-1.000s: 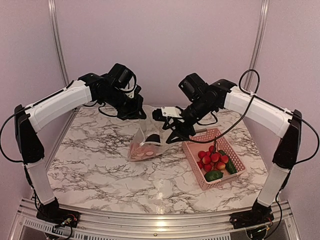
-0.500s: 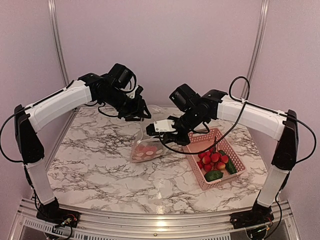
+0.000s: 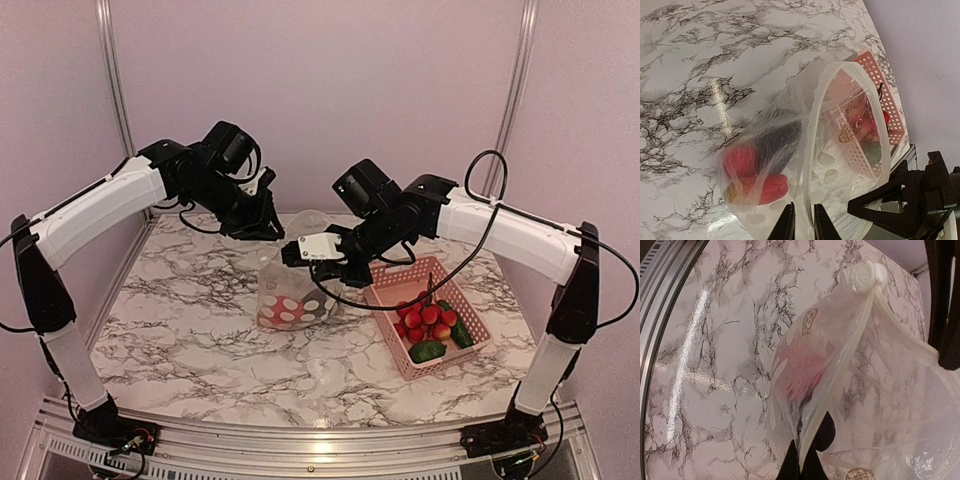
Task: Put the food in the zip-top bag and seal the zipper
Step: Pass from the left arm to the right, then pass from the right arm to the left, then pick up the fake fruit from the bin.
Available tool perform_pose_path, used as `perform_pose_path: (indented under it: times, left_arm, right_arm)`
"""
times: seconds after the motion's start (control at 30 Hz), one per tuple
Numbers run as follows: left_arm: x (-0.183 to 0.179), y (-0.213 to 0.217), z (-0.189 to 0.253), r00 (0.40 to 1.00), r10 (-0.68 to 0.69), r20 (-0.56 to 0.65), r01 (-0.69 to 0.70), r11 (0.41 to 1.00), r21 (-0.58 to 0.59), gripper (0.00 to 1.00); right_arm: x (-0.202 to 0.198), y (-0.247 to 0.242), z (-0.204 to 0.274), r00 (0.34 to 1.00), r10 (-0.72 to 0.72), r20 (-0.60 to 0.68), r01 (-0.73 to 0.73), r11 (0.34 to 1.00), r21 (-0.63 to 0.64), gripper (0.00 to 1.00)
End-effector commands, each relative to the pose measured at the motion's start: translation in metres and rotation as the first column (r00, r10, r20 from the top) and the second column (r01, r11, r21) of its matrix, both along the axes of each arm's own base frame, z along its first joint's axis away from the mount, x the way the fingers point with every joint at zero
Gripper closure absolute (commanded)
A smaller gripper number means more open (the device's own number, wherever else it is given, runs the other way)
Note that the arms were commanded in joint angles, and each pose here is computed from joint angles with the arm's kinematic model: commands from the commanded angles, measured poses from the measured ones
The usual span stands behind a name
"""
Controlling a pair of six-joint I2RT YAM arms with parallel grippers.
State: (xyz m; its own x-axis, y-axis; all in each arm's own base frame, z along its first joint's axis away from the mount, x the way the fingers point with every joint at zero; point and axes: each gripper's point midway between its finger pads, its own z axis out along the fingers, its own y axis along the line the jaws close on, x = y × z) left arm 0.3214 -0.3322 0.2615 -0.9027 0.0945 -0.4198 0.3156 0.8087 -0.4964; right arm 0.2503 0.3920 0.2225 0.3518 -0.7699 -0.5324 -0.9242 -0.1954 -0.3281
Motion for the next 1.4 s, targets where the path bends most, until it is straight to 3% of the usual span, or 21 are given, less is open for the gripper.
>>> perform_pose_path:
  times: [0.0,0.07,0.17,0.3,0.4,0.57,0.67,0.73,0.83,0.93,1.0,1.23,1.37]
  left_arm:
    - [0.003,0.000,-0.004,1.000,-0.021,0.002,0.021,0.999,0.040,0.74]
    - [0.005,-0.012,-0.002,0.999,-0.042,-0.023,0.042,0.999,0.003,0.62]
    - [0.012,-0.017,-0.010,0.999,-0.026,-0.035,0.026,1.000,0.014,0.60]
    - [0.015,-0.013,-0.022,0.999,-0.015,-0.051,0.019,0.998,0.061,0.77]
    - [0.020,-0.007,-0.016,1.000,-0.005,-0.013,0.006,0.996,0.087,0.99]
    - [0.037,0.023,0.018,0.986,0.087,0.141,-0.106,0.985,0.133,1.00]
    - [0.038,0.017,0.016,0.987,0.083,0.134,-0.097,0.990,0.105,1.00]
    - [0.036,0.011,0.007,0.993,0.074,0.095,-0.082,0.992,0.092,1.00]
    - [0.035,0.009,-0.004,0.995,0.073,0.066,-0.079,0.992,0.101,1.00]
    - [0.036,0.011,-0.007,0.995,0.074,0.071,-0.082,0.990,0.114,1.00]
    - [0.037,0.011,-0.005,0.994,0.075,0.075,-0.083,0.990,0.111,1.00]
    - [0.038,0.009,-0.003,0.994,0.087,0.071,-0.094,0.991,0.093,1.00]
    - [0.038,0.009,-0.004,0.993,0.093,0.072,-0.099,0.991,0.087,1.00]
  right_arm:
    - [-0.001,0.004,0.028,0.999,0.011,0.035,-0.012,0.999,0.050,1.00]
    - [-0.001,0.004,0.026,0.999,0.012,0.032,-0.013,0.999,0.046,1.00]
    - [-0.001,0.005,0.028,0.999,0.012,0.034,-0.014,0.999,0.050,1.00]
    - [0.000,0.003,0.028,0.999,0.008,0.045,-0.010,0.999,0.047,1.00]
    - [0.000,0.000,0.025,0.999,0.010,0.051,-0.012,0.999,0.033,1.00]
    - [-0.003,-0.005,0.023,0.999,0.005,0.043,-0.006,1.000,0.011,1.00]
    - [-0.002,0.000,0.026,1.000,-0.002,0.017,0.002,1.000,0.022,0.99]
    - [0.002,0.004,0.027,1.000,-0.024,-0.001,0.024,0.999,0.025,0.95]
    - [0.007,0.004,0.030,0.997,-0.062,-0.040,0.063,0.998,0.028,0.80]
    - [0.011,-0.003,0.053,0.994,-0.083,-0.070,0.089,0.992,0.089,0.59]
    - [0.012,-0.014,0.074,0.993,-0.094,-0.064,0.102,0.986,0.130,0.52]
    - [0.039,-0.075,0.090,0.962,-0.251,-0.107,0.265,0.952,0.152,0.51]
    - [0.075,-0.134,0.067,0.869,-0.423,-0.257,0.464,0.876,0.128,0.55]
